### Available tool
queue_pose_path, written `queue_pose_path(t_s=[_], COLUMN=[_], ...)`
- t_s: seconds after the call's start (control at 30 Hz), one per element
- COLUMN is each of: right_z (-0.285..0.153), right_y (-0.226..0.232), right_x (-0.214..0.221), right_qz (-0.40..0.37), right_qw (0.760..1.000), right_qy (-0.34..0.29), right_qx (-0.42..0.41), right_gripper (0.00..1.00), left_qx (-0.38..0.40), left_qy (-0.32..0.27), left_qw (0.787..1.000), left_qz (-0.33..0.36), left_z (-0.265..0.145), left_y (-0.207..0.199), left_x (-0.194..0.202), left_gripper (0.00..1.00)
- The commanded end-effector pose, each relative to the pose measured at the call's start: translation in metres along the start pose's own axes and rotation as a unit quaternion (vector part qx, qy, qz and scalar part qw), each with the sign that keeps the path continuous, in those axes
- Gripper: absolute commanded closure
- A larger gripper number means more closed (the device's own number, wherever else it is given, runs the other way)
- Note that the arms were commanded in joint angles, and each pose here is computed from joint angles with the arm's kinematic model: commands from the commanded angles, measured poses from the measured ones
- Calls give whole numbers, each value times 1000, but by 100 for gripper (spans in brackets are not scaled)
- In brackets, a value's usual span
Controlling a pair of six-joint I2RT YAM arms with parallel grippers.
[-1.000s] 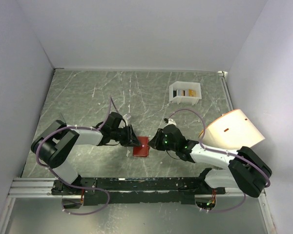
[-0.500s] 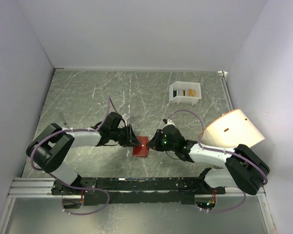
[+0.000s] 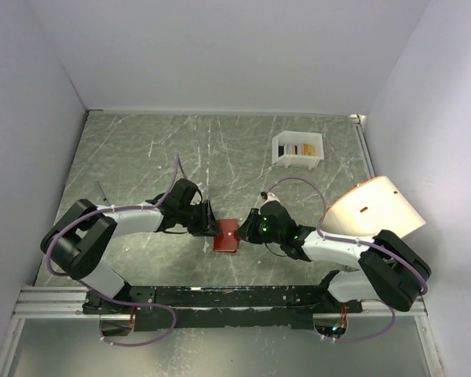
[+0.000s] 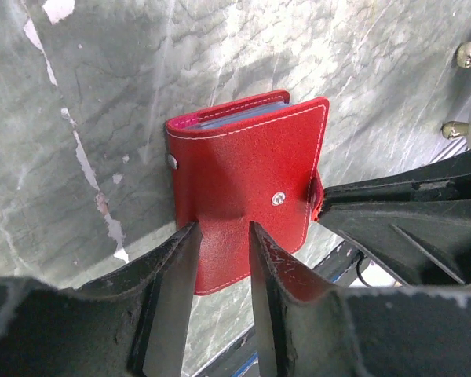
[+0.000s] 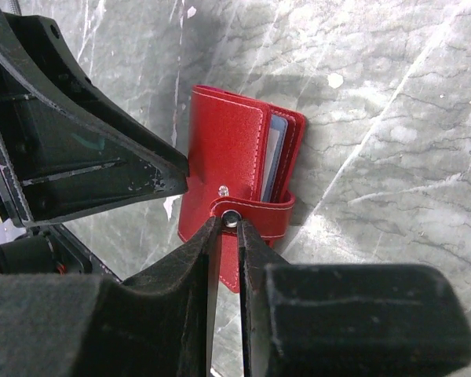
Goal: Put the credit cards into the card holder
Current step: Close the card holder at the center of the board.
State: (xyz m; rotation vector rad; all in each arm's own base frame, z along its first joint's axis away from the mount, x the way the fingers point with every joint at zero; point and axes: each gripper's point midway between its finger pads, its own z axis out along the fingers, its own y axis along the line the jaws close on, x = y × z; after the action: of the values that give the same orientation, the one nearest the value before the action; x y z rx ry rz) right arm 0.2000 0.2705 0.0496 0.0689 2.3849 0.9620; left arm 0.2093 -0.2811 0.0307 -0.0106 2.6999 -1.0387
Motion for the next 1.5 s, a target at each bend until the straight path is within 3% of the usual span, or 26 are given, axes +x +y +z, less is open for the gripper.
queue_pose_path(t_s=[0.0, 0.27, 0.63, 0.83, 1.13, 1.47], right_z=[2, 3, 2, -11, -13, -5], right_y=[4, 1, 6, 0, -1, 0], right_x=[1, 2, -5, -14, -12, -10], right_qz=[0, -3, -18, -49, -38, -36], right_qw=[1000, 1000, 1000, 998, 999, 999], right_qy=[2, 2, -1, -6, -11, -7], right_qx=[-10, -5, -1, 36, 28, 23], right_gripper=[85, 85, 85, 84, 79, 78], left_qx=[-19, -50, -55, -10, 49, 18], left_qy=[23, 32, 39, 26, 12, 26], left_qw=[1000, 998, 998, 1000, 999, 999], left_qz=[8, -5, -5, 3, 20, 21], left_z=[9, 12, 12, 0, -1, 22], left_y=[11, 23, 23, -6, -39, -18], left_x=[8, 11, 13, 3, -13, -12], left_gripper=[57, 63, 64, 64, 71, 73])
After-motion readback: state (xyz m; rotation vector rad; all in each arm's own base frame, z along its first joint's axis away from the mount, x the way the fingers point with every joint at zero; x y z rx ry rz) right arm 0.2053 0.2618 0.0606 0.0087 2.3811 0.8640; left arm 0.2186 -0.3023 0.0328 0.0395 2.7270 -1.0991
